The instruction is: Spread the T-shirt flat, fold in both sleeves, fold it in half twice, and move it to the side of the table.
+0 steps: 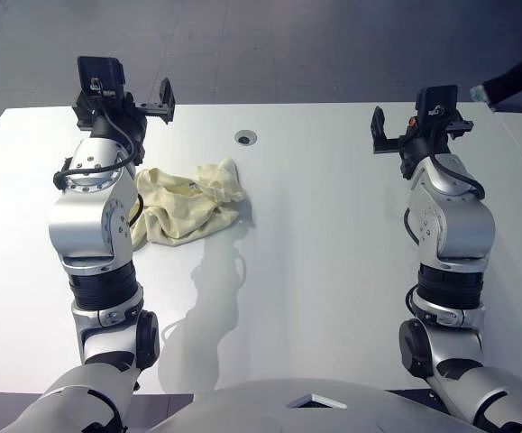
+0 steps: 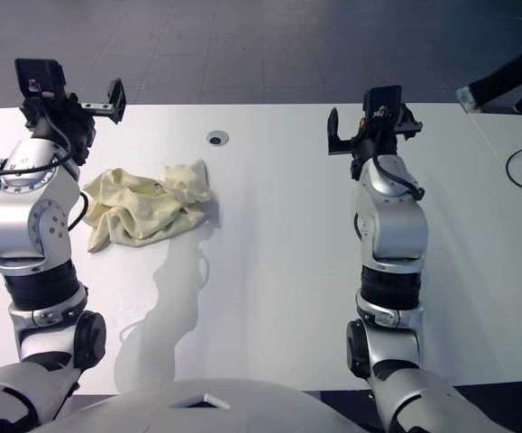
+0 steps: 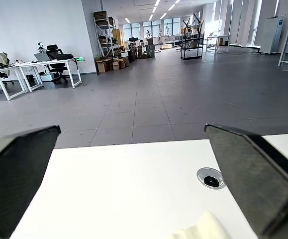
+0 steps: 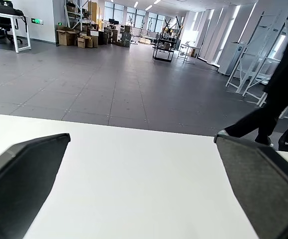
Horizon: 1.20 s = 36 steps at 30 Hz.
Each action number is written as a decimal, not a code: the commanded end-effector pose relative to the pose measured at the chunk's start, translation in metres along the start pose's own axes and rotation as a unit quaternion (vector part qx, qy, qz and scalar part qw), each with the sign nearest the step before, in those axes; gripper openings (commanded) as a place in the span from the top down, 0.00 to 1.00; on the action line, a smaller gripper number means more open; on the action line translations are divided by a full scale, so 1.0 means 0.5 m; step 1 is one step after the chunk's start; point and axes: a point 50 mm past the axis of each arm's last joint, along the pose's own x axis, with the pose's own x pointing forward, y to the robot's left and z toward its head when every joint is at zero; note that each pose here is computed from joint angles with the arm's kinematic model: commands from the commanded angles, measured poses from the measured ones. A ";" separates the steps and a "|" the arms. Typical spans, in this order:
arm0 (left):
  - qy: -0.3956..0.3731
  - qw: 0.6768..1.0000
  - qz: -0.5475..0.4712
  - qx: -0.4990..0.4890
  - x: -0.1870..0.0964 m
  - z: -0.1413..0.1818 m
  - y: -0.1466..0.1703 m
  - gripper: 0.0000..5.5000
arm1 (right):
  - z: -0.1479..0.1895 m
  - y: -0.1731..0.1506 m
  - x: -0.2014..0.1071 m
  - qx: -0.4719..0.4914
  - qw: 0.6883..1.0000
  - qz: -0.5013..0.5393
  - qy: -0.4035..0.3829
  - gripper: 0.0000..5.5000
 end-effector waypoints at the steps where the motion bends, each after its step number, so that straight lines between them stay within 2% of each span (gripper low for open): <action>1: 0.003 1.000 0.003 0.000 0.000 0.000 0.001 0.02 | 0.007 -0.003 0.000 -0.004 1.000 -0.001 -0.004 0.02; 12: 0.001 1.000 -0.006 -0.010 0.001 0.005 0.000 0.02 | 0.012 0.008 -0.008 0.032 0.998 0.041 -0.018 0.02; 36: 0.003 1.000 0.000 -0.007 0.000 0.002 0.002 0.02 | 0.014 0.006 -0.004 0.022 0.999 0.027 -0.020 0.02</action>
